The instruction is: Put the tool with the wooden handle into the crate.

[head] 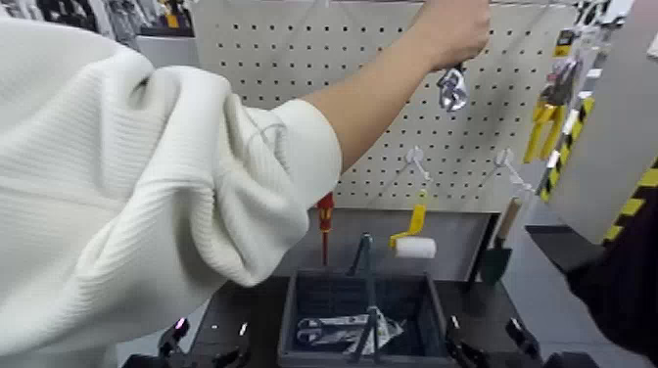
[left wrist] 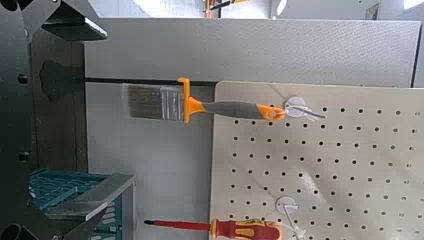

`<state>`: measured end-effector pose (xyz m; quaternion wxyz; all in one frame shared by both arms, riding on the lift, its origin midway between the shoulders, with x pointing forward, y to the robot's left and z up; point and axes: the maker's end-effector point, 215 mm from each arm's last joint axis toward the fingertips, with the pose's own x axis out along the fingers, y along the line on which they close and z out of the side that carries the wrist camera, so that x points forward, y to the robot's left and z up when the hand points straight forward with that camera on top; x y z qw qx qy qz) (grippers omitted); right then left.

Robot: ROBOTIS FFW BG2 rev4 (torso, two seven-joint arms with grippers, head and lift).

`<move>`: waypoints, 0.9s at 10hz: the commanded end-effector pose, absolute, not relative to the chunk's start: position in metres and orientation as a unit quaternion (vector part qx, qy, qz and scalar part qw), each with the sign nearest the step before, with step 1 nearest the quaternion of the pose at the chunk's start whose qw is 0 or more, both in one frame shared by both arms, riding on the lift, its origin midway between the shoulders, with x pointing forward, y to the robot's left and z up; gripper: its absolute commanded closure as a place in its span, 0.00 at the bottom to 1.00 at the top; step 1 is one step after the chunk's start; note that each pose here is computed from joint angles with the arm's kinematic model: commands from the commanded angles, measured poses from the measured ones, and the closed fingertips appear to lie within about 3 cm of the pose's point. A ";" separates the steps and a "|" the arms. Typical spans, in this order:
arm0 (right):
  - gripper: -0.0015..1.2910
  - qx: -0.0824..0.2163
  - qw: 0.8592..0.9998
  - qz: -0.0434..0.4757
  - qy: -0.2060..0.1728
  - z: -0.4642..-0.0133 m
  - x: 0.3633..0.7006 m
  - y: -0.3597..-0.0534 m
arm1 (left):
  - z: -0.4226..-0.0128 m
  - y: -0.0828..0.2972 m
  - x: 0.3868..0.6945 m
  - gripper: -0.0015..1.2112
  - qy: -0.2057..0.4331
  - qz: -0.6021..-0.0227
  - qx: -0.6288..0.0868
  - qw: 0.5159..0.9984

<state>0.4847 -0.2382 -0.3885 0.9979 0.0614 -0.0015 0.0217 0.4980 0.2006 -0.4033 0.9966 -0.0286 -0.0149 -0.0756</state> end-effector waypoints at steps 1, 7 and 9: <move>0.12 0.059 0.998 0.021 -0.002 -0.388 0.484 -0.240 | -0.403 0.201 0.498 0.09 -0.015 -0.075 -0.029 0.997; 0.11 0.036 0.999 0.030 0.003 -0.379 0.485 -0.266 | -0.405 0.202 0.497 0.09 -0.013 -0.075 -0.028 0.997; 0.11 0.014 0.999 0.044 0.014 -0.373 0.490 -0.288 | -0.406 0.202 0.496 0.09 -0.012 -0.075 -0.028 0.997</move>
